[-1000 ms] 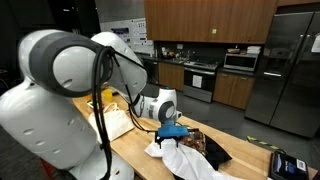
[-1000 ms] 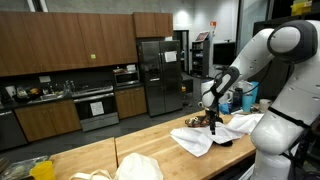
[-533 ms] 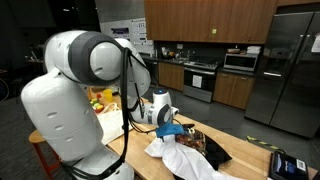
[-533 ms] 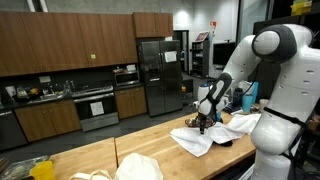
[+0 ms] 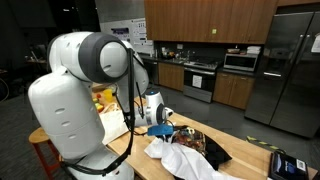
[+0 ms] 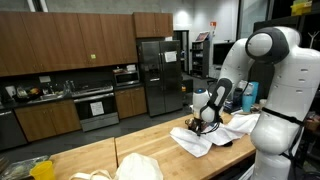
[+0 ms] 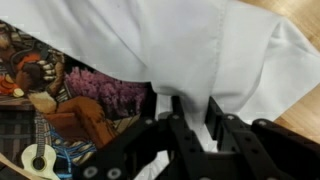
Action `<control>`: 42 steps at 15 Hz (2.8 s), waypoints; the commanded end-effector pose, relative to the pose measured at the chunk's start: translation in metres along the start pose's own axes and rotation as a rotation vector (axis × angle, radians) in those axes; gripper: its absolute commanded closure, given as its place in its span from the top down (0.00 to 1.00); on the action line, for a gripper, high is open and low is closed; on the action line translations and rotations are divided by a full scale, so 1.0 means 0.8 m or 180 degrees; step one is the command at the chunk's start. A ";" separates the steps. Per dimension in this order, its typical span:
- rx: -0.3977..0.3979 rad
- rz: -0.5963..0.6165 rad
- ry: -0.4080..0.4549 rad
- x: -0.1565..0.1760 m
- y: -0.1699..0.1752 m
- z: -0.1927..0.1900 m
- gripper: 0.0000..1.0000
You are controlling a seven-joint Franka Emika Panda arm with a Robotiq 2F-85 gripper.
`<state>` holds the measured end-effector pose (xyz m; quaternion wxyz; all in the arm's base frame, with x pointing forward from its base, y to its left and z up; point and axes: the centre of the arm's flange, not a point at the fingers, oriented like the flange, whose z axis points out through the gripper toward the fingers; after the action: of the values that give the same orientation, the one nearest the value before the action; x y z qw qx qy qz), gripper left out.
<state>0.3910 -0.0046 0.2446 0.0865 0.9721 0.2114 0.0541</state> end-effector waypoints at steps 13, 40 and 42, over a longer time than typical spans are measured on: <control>0.0143 0.0197 0.0700 0.057 -0.172 -0.301 0.00; 0.1039 -0.0261 0.2900 0.316 -0.475 -0.569 0.00; 0.1282 -0.0023 0.3100 0.350 -0.486 -0.587 0.00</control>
<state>0.3819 0.4701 0.6274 -0.1586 0.8467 0.2762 0.4262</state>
